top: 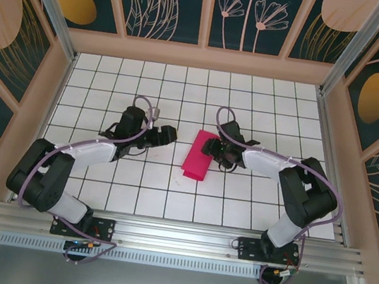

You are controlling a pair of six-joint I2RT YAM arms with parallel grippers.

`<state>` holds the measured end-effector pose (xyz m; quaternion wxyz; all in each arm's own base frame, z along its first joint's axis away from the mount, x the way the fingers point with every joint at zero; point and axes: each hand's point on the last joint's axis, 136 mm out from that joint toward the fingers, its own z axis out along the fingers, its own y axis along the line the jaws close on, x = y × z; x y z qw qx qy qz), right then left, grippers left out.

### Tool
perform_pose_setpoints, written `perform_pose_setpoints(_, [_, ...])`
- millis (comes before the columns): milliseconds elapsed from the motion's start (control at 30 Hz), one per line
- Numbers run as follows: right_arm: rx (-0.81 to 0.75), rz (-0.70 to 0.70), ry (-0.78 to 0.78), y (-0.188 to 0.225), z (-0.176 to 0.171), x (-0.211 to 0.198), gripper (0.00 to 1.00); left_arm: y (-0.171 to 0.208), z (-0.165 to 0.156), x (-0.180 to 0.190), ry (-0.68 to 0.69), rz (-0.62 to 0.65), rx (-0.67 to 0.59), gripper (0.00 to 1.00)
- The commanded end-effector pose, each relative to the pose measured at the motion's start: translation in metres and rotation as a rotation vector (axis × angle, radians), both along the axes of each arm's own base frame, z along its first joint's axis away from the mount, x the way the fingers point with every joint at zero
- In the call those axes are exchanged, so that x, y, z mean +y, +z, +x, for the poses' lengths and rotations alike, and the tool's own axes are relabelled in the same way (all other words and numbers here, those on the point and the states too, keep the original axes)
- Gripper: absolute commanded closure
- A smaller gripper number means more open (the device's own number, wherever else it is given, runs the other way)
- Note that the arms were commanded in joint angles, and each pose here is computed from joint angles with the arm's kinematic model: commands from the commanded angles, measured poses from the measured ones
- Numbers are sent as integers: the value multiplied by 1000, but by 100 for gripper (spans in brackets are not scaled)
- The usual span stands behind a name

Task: Fold a paper plane with a square sheet of paper (pick it up from the middle)
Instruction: Fold the square sheet of paper in half at the center of the table, then hold the square sheet of paper at the center of the table.

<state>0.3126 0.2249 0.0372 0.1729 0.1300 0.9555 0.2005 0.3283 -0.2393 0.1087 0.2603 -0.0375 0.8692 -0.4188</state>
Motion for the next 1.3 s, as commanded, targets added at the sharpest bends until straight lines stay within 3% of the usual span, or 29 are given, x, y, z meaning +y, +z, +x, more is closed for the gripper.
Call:
perform_pose_setpoints(0, [-15, -51, -22, 5, 3, -12, 32, 9, 12, -10, 1, -14, -30, 27])
perform_pose_setpoints(133, [-18, -136, -1, 1, 4, -23, 32, 10, 14, -16, -15, -15, -29, 30])
perform_pose_setpoints(767, [13, -40, 105, -11, 4, 5, 32, 7, 12, -24, -44, -29, -14, 31])
perform_pose_setpoints(967, [3, -2, 81, -7, 10, 11, 28, 7, 13, -25, -47, -30, -11, 31])
perform_pose_setpoints(1267, [73, -88, 115, -27, 3, 7, 27, 4, 11, -24, -50, -21, -4, 31])
